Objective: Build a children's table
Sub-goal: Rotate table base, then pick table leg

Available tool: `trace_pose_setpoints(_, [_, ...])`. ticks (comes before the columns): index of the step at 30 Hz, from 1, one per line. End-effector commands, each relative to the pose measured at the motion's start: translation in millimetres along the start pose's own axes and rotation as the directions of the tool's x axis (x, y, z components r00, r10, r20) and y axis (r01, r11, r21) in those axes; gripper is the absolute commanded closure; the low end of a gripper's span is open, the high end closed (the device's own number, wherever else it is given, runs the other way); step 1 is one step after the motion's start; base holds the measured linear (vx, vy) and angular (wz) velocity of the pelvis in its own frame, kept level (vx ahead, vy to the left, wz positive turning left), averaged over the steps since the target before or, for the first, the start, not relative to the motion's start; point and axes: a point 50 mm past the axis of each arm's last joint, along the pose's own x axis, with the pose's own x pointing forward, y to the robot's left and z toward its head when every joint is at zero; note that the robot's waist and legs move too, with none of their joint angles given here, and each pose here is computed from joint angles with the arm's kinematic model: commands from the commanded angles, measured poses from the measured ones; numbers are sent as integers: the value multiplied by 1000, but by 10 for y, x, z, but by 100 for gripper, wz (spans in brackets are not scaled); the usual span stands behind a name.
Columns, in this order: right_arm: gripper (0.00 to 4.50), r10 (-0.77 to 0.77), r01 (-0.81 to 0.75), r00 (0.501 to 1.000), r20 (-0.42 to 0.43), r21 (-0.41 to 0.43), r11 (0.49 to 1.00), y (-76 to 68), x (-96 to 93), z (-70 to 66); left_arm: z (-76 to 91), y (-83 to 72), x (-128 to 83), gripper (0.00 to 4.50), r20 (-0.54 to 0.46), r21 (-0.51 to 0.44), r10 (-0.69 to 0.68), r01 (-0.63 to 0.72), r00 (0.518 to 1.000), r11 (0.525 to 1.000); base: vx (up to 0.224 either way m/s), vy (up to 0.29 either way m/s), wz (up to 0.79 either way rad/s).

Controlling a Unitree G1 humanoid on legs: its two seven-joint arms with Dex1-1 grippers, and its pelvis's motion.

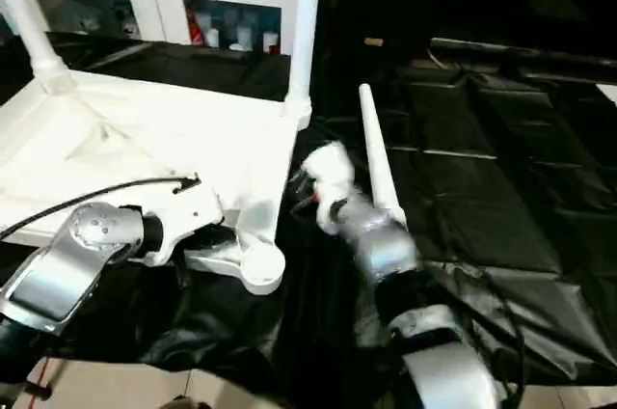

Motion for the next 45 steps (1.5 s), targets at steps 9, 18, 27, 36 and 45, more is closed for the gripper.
trace_pose_setpoints(9, [261,-269,266,962,45,62,962,-529,-98,510,241,143,-128,363,110,15,71,-73,991,997,0,0,0])
trace_pose_setpoints(18, [182,-487,490,872,-54,119,864,-871,-204,525,495,238,-126,287,297,-35,187,-185,936,982,0,0,0])
trace_pose_setpoints(27, [141,-409,468,866,-287,175,866,-836,-181,336,549,91,-98,225,305,-25,47,-41,951,999,0,0,0])
trace_pose_setpoints(36, [141,-288,428,827,-483,208,880,-773,-226,98,545,-35,-71,209,272,9,-52,51,961,999,0,0,0])
trace_pose_setpoints(45, [207,-280,443,792,-542,195,875,-790,-281,-59,556,-46,-80,202,263,14,-59,58,963,998,0,0,0])
